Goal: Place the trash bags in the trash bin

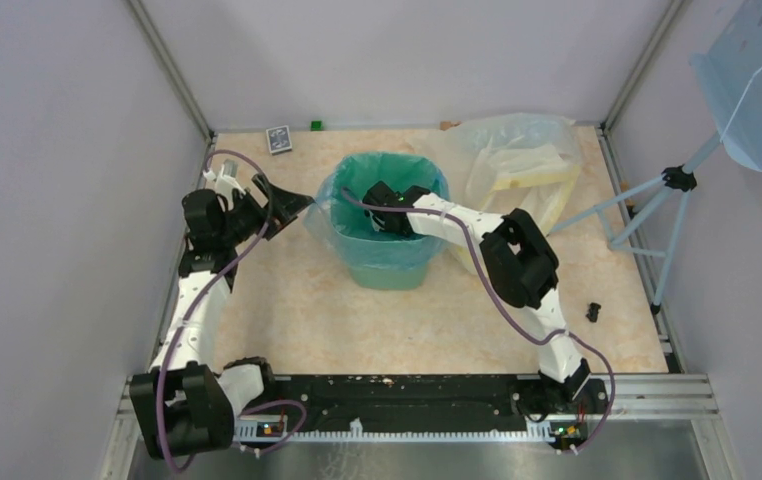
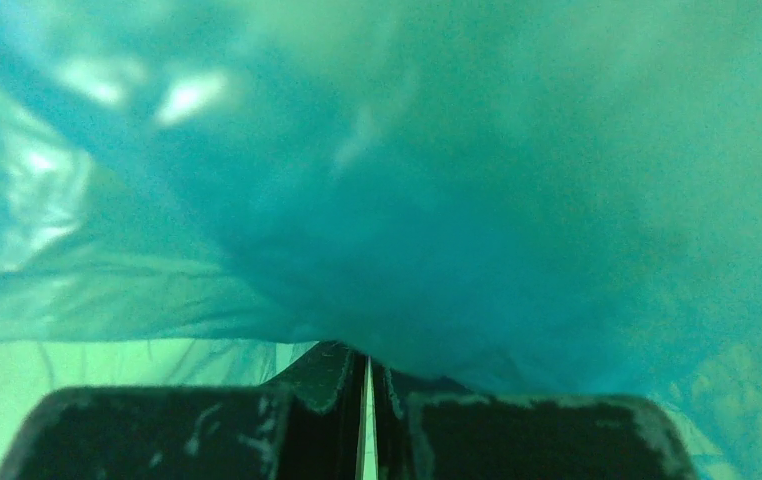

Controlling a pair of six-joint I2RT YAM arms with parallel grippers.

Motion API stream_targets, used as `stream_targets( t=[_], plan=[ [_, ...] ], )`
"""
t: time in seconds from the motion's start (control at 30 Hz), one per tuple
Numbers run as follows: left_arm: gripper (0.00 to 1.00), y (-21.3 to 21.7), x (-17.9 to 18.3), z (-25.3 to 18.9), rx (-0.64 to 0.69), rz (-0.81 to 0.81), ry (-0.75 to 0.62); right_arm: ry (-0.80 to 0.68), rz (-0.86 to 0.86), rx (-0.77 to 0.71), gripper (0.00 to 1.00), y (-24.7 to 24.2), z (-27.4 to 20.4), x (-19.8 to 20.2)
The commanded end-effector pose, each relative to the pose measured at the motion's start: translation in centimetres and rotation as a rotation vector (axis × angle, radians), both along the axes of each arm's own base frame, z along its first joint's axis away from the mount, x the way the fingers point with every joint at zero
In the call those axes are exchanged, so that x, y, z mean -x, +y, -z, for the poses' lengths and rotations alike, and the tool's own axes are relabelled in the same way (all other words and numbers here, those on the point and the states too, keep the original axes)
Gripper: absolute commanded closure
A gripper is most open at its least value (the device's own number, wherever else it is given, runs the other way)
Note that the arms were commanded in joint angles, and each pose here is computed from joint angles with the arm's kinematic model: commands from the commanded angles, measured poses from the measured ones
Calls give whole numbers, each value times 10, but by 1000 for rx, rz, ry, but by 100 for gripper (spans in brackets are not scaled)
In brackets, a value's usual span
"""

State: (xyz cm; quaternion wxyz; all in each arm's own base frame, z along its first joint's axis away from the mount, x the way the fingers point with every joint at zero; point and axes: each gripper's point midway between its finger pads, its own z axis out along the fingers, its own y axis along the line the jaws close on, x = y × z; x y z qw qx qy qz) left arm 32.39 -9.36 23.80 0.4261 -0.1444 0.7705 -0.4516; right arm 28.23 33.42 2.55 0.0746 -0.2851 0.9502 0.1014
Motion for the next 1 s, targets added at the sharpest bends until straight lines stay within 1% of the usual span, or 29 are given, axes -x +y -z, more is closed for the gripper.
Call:
stream_targets(
  t=[0.0, 0.13, 0.23, 0.37, 0.43, 0.5, 0.53, 0.63, 0.7, 0.77, 0.83, 0.9, 0.97],
  plan=[
    [2, -2, -13, -40, 50, 26, -117, 40, -3, 16, 100, -1, 28, -1],
    [2, -6, -19, -43, 76, 71, -138, 57, -1, 21, 100, -1, 37, 1],
    [3, -3, -30, -40, 73, 67, -126, 34, 2, -4, 100, 2, 26, -2],
    [3, 15, -47, -49, 2, -7, -139, 2, 3, -36, 100, 7, 7, -6],
    [3, 24, -52, -45, -28, -63, -110, -2, 1, -38, 100, 6, 4, -6],
    [4, 25, -52, -37, -4, -88, -73, -1, -2, -37, 100, 7, 4, -6],
    [3, 24, -51, -32, 29, -99, -51, 0, -3, -35, 100, 6, 5, -6],
    [2, 9, -43, -22, 168, -105, -20, 5, -5, -31, 100, 6, 7, -5],
    [1, -7, -39, -14, 220, -137, -10, 6, -5, -34, 100, 7, 7, -6],
    [1, -30, -36, -7, 225, -155, 6, 6, -4, -39, 100, 8, 7, -6],
    [1, -53, -33, 3, 230, -157, 62, 9, -5, -41, 100, 8, 7, -5],
    [2, -63, -33, 16, 238, -158, 120, 11, -5, -40, 100, 8, 7, -5],
    [3, -72, -32, 25, 239, -145, 144, 13, -6, -41, 100, 8, 7, -4]
  ],
)
